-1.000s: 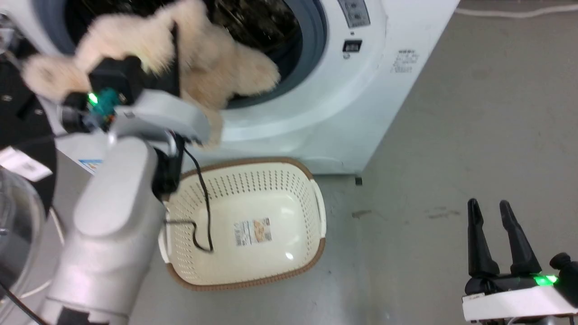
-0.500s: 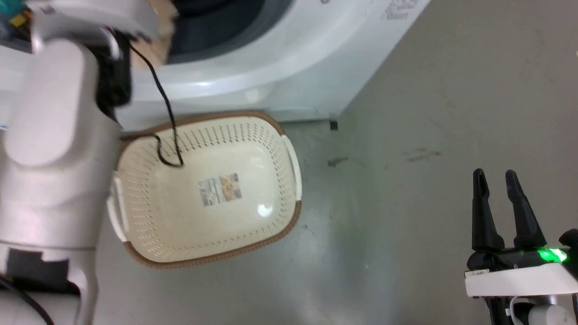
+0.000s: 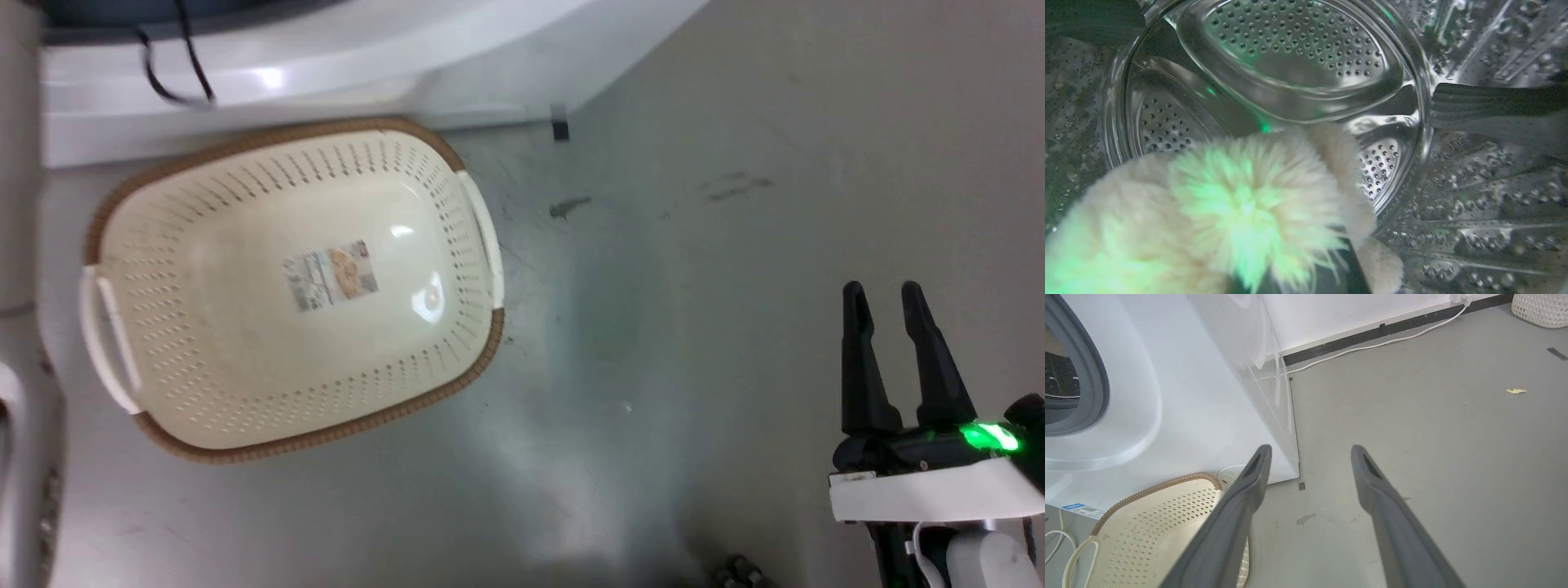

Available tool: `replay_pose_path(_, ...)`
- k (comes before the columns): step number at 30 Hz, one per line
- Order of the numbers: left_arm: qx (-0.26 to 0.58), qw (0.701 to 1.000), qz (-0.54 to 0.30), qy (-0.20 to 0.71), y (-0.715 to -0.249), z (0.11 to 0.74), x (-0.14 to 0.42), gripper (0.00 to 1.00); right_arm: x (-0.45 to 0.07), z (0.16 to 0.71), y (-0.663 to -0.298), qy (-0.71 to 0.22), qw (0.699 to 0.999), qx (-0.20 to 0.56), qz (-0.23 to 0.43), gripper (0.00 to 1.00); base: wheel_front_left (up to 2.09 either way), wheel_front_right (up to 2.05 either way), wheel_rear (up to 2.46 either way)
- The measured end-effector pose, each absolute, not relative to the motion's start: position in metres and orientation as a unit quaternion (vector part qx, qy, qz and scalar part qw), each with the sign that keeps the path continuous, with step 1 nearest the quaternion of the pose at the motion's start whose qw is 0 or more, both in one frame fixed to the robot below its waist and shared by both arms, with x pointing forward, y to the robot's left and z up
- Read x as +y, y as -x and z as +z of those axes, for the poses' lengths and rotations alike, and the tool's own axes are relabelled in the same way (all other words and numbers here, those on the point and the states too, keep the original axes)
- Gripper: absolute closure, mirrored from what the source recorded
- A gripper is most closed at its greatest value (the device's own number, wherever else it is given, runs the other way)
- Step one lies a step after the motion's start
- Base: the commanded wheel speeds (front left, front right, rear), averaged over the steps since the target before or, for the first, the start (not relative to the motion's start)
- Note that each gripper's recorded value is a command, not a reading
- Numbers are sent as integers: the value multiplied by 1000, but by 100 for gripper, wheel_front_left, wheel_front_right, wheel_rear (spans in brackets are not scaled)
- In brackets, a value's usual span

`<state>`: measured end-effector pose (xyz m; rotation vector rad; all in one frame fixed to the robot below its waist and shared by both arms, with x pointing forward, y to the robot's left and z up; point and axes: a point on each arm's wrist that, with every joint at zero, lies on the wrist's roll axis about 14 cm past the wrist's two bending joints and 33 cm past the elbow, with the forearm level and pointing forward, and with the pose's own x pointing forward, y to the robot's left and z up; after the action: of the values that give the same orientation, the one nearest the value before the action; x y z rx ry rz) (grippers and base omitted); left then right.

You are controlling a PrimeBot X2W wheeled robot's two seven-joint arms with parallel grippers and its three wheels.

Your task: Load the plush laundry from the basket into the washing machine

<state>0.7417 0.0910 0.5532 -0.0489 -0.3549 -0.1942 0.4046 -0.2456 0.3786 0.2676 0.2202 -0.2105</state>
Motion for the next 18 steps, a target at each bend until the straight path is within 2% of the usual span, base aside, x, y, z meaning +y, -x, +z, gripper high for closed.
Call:
replay_pose_path(10,-184,977,-103,14,-784,527,80,100,-253,341,-395,-123,971,163,-124,0,0,0,0)
replay_pose_path(18,-152,984,-87,28,-807,481,91,100,-256,319,-391,-122,964,192,-134,0,0,0,0)
